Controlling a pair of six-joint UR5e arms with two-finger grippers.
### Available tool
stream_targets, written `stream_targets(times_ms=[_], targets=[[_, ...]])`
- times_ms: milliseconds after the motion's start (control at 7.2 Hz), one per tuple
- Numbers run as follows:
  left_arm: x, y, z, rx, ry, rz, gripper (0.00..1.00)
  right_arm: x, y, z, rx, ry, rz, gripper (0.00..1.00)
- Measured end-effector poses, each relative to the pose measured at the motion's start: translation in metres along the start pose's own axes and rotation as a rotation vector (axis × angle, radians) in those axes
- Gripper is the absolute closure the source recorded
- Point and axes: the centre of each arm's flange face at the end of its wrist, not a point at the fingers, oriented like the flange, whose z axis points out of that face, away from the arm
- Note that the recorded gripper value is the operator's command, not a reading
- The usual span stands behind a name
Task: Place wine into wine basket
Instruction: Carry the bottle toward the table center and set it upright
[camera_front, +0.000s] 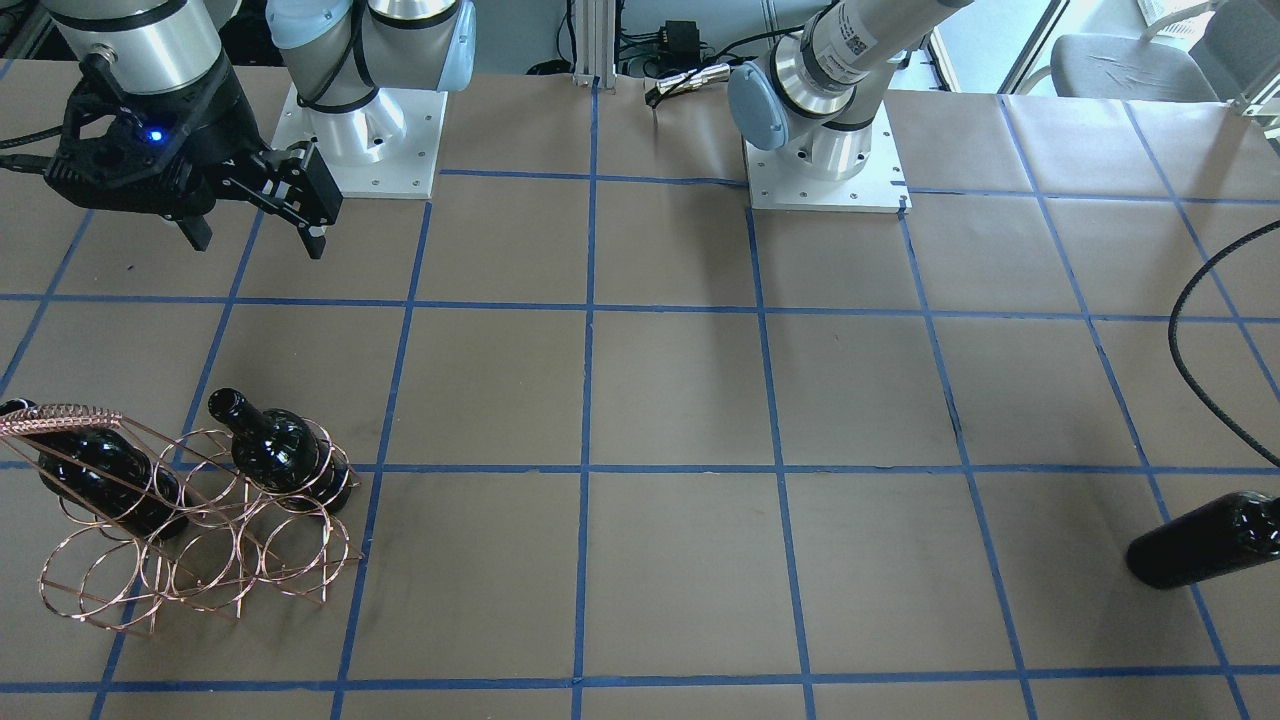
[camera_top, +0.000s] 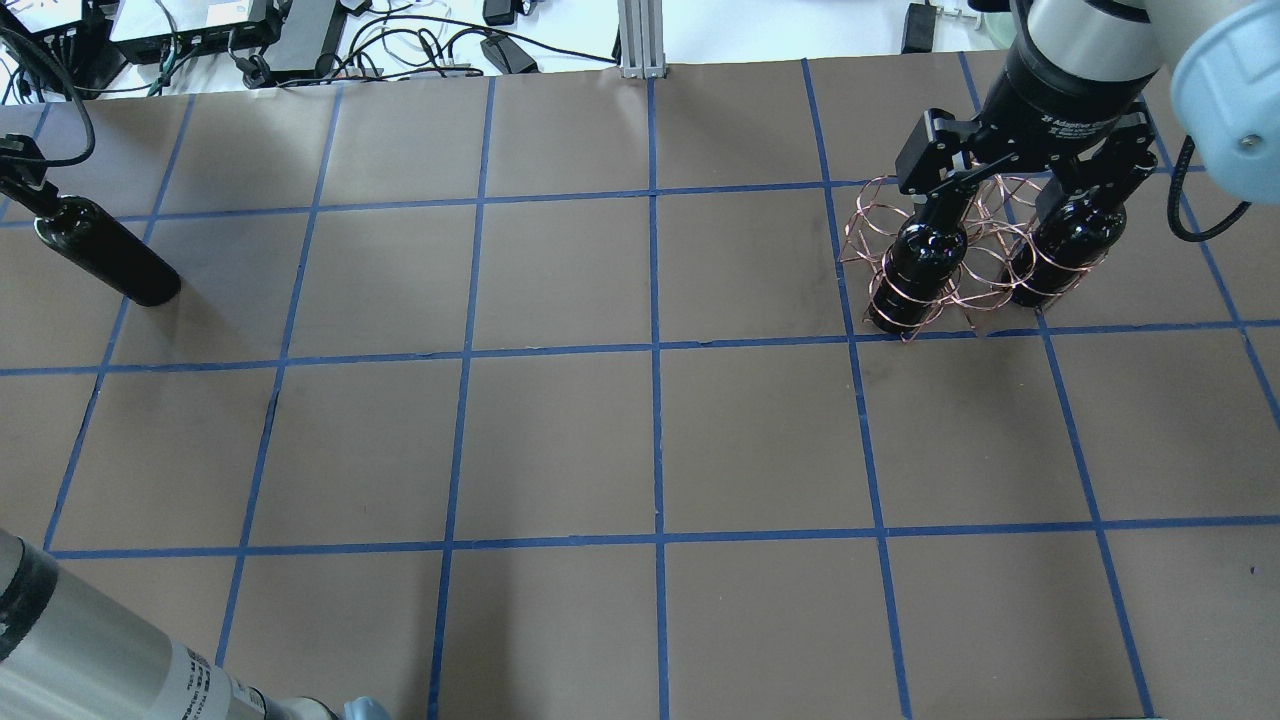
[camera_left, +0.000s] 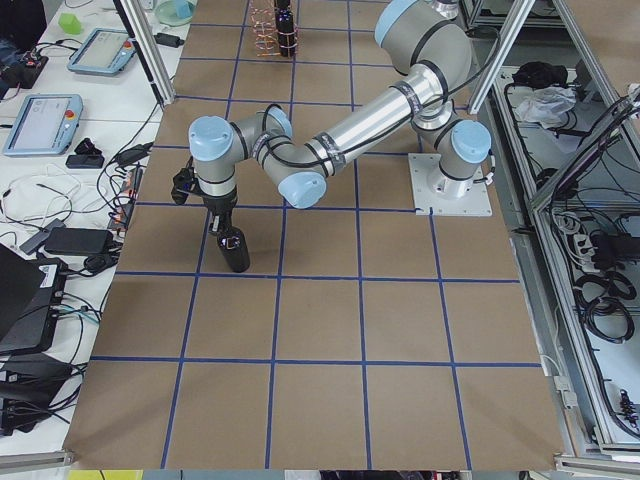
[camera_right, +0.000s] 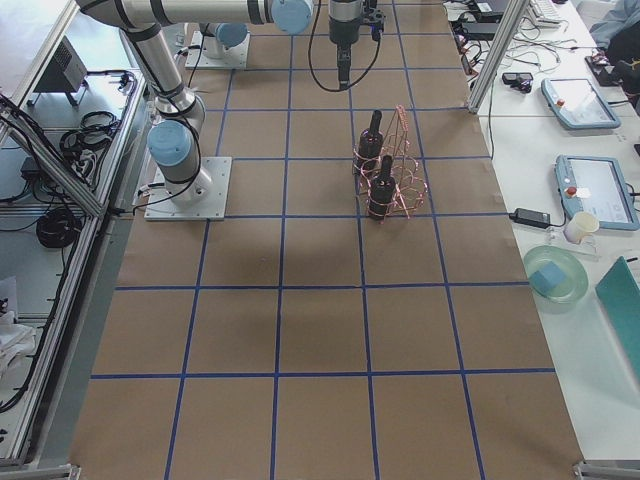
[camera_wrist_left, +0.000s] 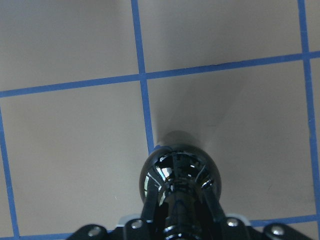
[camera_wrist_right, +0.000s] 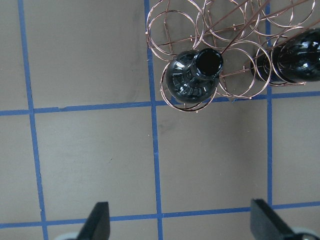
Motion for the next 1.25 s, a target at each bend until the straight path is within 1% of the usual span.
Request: stream_targets(times_ms=[278,556,833,972,1250], targets=[[0.008,0.001,-0.013,-0.001,0.003,0.008,1.0,0.0,0.0,0.0,0.001,0.0,0.0,0.01],[0.05,-0.008,-0.039,0.009,0.0,-0.01,1.0,0.0,0.0,-0.001,0.005,-0.001,0.0,0.01],[0.135,-0.023,-0.054,0.018,0.017,-0.052,1.0,0.0,-0.001,-0.001,0.007,-0.001,0.0,0.01],[0.179,-0.025,-0.059,0.016,0.028,-0.064,1.0,0.0,-0.001,-0.001,0.007,-0.001,0.0,0.01],[0.27,-0.011,-0.064,-0.001,0.051,-0.092,1.0,0.0,-0.001,-0.001,0.008,-0.001,0.0,0.01]])
